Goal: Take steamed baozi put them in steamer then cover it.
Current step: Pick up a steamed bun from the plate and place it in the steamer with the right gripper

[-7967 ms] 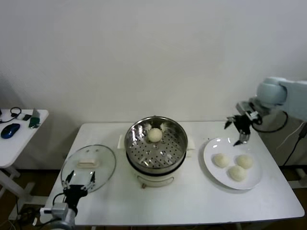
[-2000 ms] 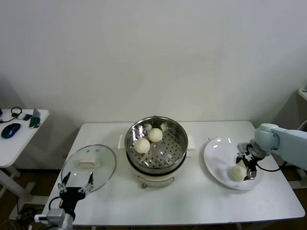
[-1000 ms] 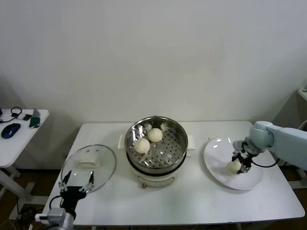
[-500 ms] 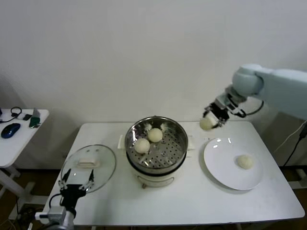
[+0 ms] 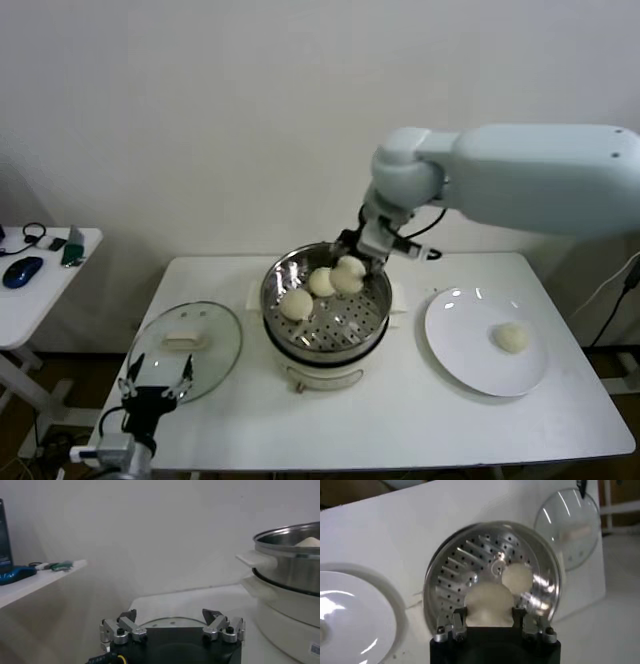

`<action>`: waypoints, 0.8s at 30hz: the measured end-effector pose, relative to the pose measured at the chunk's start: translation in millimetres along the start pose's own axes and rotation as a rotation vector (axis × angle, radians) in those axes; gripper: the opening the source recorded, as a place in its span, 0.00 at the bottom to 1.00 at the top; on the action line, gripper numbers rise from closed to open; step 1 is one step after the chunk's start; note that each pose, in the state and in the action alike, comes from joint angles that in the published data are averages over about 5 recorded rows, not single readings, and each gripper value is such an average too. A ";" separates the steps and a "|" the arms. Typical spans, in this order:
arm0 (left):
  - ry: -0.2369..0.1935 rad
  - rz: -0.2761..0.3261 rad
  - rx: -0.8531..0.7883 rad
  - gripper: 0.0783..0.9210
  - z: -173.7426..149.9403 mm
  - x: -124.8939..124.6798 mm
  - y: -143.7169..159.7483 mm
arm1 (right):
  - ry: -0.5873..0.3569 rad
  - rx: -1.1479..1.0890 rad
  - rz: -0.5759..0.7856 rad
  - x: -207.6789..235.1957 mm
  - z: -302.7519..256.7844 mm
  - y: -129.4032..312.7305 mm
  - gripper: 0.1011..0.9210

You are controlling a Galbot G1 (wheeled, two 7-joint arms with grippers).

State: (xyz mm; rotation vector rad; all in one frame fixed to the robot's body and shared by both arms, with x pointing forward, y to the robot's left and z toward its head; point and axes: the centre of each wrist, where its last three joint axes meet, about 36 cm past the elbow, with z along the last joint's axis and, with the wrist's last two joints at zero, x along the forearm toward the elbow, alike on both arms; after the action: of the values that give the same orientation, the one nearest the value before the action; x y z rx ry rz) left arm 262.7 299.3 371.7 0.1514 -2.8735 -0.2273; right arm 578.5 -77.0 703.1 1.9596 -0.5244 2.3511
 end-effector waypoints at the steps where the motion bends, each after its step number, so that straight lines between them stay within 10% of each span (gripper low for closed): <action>1: 0.000 -0.001 0.000 0.88 0.3 0.1 0.2 | -0.005 0.016 -0.005 -7.0 -4.0 -2.8 0.62; 24: 0.006 -0.004 0.007 0.88 6.5 0.4 -0.1 | -0.065 0.109 -0.050 -99.6 -23.6 -9.4 0.76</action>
State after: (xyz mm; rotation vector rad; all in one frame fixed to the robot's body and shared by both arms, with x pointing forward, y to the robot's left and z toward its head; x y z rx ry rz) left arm 260.6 300.1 365.6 0.1588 -2.8689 -0.2175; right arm 578.5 -43.1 606.0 2.0747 -0.3535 2.3400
